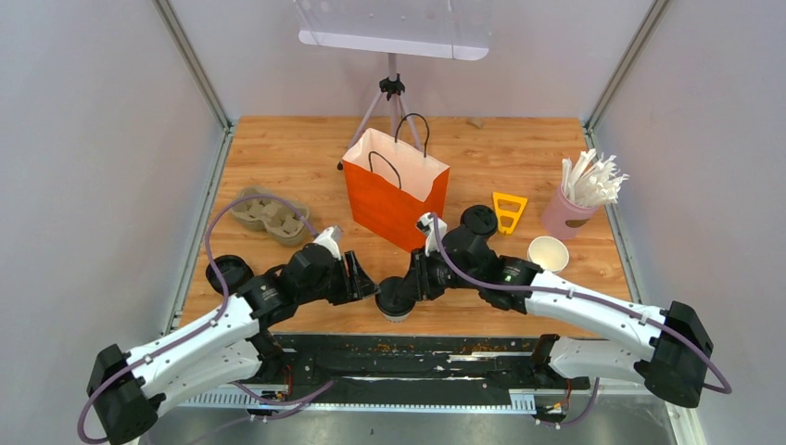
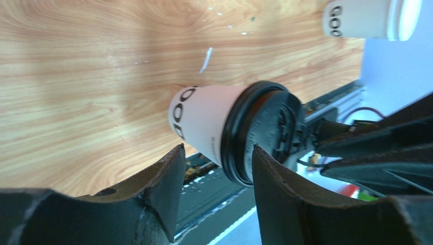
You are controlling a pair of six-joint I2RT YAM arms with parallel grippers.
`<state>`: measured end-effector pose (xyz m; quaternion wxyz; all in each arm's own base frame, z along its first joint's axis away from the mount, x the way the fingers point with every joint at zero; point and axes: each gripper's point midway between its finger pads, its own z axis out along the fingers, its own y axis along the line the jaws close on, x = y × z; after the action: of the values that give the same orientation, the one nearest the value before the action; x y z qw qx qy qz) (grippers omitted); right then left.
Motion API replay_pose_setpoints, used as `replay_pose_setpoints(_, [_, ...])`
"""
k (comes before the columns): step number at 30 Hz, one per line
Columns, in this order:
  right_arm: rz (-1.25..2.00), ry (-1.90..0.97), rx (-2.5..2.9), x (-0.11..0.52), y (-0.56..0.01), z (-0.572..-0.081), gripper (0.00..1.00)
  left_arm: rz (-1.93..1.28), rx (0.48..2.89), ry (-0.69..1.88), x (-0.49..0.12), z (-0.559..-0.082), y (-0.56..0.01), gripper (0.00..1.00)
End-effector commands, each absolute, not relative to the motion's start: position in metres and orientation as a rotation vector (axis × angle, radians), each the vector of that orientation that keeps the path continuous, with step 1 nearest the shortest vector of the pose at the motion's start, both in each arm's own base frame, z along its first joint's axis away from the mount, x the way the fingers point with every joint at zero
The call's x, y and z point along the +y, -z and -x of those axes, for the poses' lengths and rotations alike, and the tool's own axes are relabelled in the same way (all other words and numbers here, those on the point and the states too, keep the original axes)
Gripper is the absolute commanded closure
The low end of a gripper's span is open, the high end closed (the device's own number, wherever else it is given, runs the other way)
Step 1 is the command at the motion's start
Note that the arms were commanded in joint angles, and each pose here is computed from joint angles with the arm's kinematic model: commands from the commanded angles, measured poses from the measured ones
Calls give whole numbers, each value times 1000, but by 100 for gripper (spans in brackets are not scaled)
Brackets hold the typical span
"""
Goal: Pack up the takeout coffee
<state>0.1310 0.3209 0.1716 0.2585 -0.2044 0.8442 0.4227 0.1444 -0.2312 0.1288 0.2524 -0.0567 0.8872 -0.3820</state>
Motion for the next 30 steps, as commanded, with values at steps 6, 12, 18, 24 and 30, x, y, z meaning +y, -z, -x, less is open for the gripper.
replay_pose_setpoints(6, [533, -1033, 2340, 309, -139, -136, 82, 24, 2503, 852, -226, -151, -100, 52])
replay_pose_setpoints(12, [540, -1033, 2334, 308, -146, -135, 82, 51, 2468, 924, -230, -148, -106, 56])
replay_pose_setpoints(18, [568, -1015, 2271, 304, -184, -136, 67, 2, 2329, 927, -226, -161, -161, 39])
replay_pose_setpoints(24, [601, -890, 2252, 297, -198, -137, 33, -23, 2155, 705, -186, -182, -228, 30])
replay_pose_setpoints(30, [660, -689, 2231, 298, -199, -142, 16, -31, 2015, 521, -137, -183, -266, 6])
